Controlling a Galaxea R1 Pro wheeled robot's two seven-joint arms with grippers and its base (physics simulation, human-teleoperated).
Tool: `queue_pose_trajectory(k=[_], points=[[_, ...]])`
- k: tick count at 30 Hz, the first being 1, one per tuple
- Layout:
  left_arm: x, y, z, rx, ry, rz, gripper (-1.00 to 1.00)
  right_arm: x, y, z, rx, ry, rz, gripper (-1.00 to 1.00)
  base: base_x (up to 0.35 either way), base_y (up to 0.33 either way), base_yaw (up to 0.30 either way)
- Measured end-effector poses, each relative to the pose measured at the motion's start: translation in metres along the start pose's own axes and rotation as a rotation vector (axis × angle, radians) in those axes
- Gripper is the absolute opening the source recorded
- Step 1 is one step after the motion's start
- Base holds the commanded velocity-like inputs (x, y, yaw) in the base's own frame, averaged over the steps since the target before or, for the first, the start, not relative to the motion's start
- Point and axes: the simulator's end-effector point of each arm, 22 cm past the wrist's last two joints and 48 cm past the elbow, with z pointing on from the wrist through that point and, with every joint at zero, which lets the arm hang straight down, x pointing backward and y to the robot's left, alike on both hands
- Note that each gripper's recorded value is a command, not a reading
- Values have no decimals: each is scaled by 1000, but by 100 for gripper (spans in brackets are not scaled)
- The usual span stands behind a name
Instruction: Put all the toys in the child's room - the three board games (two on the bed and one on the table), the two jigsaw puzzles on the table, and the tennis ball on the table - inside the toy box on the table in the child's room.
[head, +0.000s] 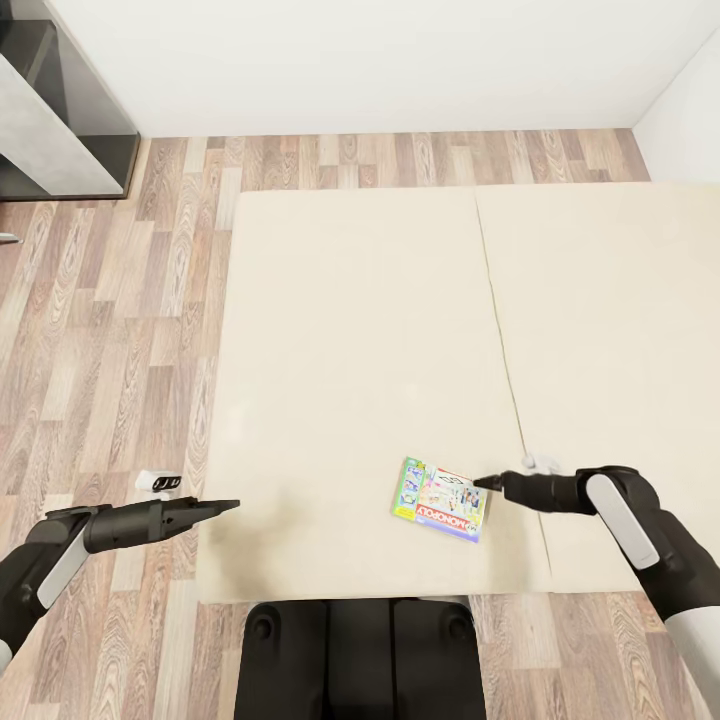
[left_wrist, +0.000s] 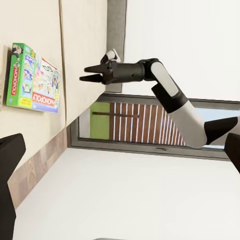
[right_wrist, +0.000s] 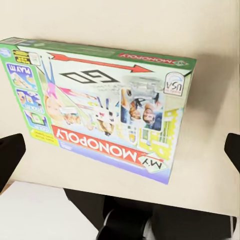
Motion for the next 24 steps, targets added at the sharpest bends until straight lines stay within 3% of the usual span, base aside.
queue_pose_trajectory(k=[10, 18, 24], points=[[0, 0, 0, 0, 1, 0, 100, 21, -19, 13, 28, 49, 54, 100, 0, 0, 0], [0, 0, 0, -1, 0, 0, 100, 21, -24, 26, 34, 9, 73, 100, 0, 0, 0], [0, 0, 0, -1, 0, 0, 100, 35, -35, 39, 50, 21, 111, 100, 0, 0, 0]])
